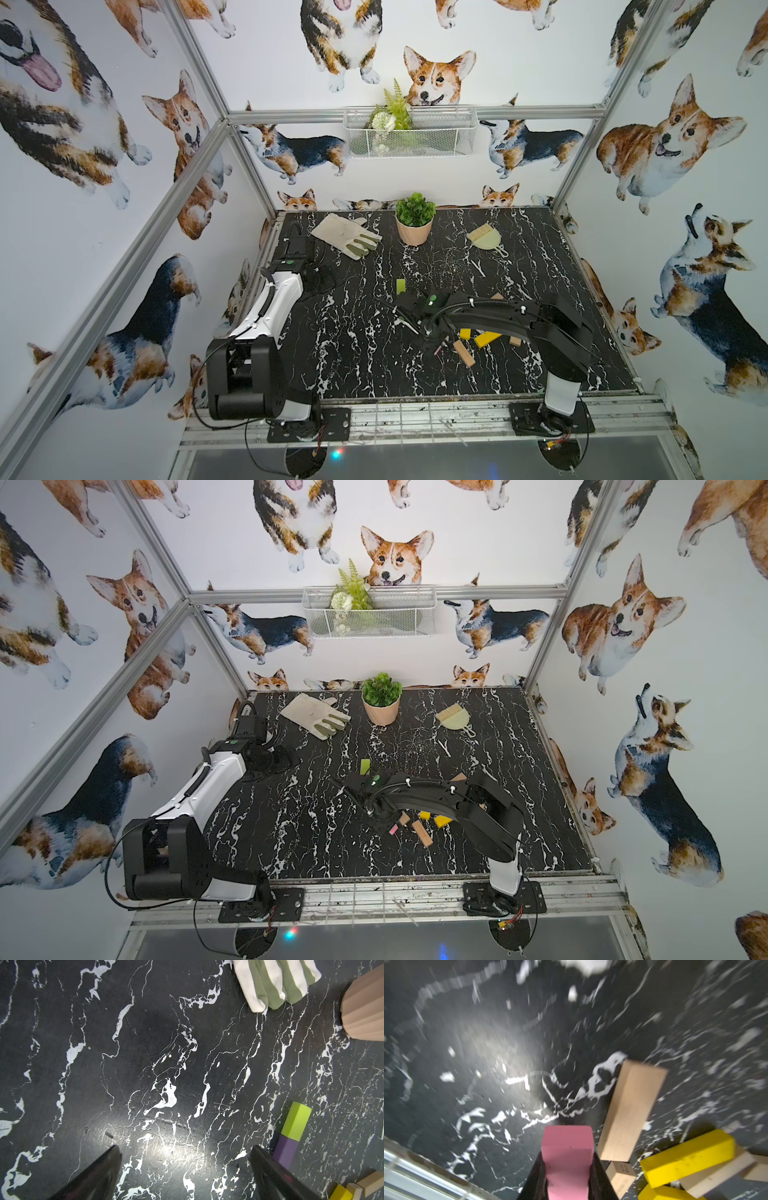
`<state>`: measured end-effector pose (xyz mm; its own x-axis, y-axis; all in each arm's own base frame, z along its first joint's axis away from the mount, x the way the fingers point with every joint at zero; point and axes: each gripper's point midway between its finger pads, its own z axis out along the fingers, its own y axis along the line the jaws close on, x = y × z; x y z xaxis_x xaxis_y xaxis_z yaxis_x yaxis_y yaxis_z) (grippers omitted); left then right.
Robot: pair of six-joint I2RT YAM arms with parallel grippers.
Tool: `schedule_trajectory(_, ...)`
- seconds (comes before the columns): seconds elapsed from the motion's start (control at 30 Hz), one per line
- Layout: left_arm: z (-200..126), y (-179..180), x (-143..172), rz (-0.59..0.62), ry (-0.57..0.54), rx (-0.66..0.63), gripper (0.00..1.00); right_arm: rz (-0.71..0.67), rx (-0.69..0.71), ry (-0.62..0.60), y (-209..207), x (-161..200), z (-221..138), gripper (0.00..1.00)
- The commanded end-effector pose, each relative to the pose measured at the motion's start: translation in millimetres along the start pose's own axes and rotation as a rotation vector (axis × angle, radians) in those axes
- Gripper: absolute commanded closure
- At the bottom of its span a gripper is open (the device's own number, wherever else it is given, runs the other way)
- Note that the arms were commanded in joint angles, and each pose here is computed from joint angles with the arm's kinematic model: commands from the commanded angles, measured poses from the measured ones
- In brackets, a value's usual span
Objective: Assemble the letter k with building blocks
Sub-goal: Pick up the building block from the center of the board, then assemble the building block at the center of the board.
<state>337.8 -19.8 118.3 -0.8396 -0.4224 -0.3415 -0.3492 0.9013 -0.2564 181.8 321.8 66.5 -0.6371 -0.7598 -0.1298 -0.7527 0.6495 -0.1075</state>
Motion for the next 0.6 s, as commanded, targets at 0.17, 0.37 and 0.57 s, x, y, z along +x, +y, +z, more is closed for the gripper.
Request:
schedule_trajectory(0.17, -0.1, 2.2, 1.3, -0.013, -0.002, -0.004, 0.03, 0.592, -0.024, -0.062, -34.4, -65.2, -33.1, 1.00)
schedule_trajectory(0.37, -0.4, 3.3, 1.2, -0.015, -0.005, -0.010, 0.04, 0.848, -0.118, -0.059, -24.1, -87.3, -18.6, 1.00)
schedule_trajectory(0.57, -2.2, 4.6, 0.2, -0.016, -0.016, -0.017, 0.04, 0.933, -0.223, -0.036, 1.8, -93.1, 11.4, 1.00)
